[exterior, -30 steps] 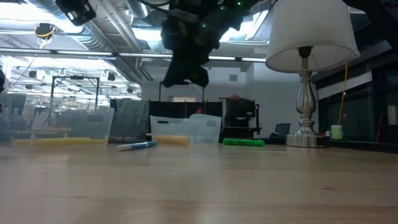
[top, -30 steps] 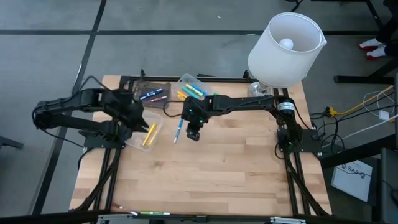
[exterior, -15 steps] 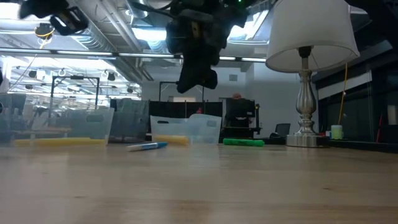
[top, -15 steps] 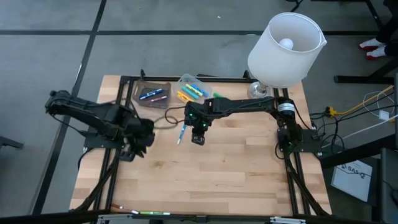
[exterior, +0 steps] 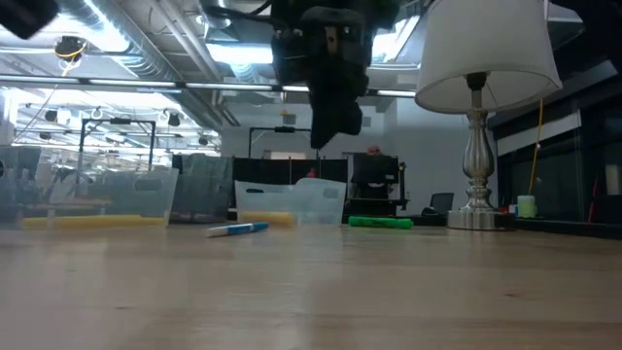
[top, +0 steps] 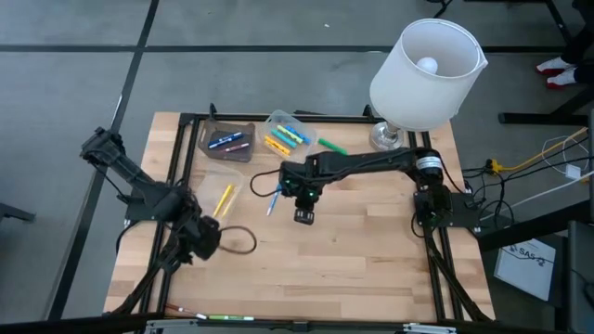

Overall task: Pick & Place Markers
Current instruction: Put the brown marker into the black bin

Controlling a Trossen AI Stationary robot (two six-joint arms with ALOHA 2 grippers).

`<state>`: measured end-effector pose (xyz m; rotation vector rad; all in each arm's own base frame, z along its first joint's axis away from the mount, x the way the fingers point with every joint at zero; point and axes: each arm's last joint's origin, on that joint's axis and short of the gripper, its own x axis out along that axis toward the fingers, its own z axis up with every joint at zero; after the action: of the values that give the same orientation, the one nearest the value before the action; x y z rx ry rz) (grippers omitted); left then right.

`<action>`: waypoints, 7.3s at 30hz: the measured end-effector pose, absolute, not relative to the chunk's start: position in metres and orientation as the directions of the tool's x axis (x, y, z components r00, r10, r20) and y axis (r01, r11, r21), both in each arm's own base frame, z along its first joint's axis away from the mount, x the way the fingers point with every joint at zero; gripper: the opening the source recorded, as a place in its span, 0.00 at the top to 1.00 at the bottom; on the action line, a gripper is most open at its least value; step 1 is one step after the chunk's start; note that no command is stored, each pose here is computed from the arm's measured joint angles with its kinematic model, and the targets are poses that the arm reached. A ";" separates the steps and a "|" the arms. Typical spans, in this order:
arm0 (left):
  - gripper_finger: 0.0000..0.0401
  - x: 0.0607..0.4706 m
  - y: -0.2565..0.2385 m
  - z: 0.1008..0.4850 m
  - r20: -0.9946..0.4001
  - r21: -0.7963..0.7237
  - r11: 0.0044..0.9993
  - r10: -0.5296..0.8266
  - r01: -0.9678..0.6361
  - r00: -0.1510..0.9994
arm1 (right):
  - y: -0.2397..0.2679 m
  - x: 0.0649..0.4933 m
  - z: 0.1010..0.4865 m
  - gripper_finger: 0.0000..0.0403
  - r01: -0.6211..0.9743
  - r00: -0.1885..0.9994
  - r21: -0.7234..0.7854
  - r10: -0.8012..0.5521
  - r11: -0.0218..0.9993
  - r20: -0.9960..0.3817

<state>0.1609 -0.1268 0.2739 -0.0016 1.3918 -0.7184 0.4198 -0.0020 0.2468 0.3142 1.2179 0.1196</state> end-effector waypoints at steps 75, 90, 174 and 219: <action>0.66 0.161 -0.306 0.129 -0.992 -0.101 0.866 -0.122 0.490 0.012 | 0.011 0.420 0.271 0.94 0.513 0.481 0.391 0.121 0.765 -0.868; 0.85 0.146 -0.304 0.128 -1.000 -0.016 0.956 -0.021 0.294 0.013 | 0.010 0.422 0.272 0.94 0.516 0.504 0.381 0.088 0.767 -0.859; 0.96 0.203 -0.017 0.298 -0.897 0.113 0.815 0.330 -0.569 0.295 | -0.052 0.383 0.299 0.94 0.404 0.483 0.215 -0.008 0.889 -0.876; 0.96 0.211 0.161 0.266 -0.882 0.439 0.882 0.459 -0.174 0.102 | -0.014 0.298 0.273 0.94 0.344 0.786 0.331 -0.076 0.878 -0.614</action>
<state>0.2110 0.1607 0.2659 0.2471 1.3946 0.4745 0.2976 -0.0139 0.2735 0.4491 0.6304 -0.2352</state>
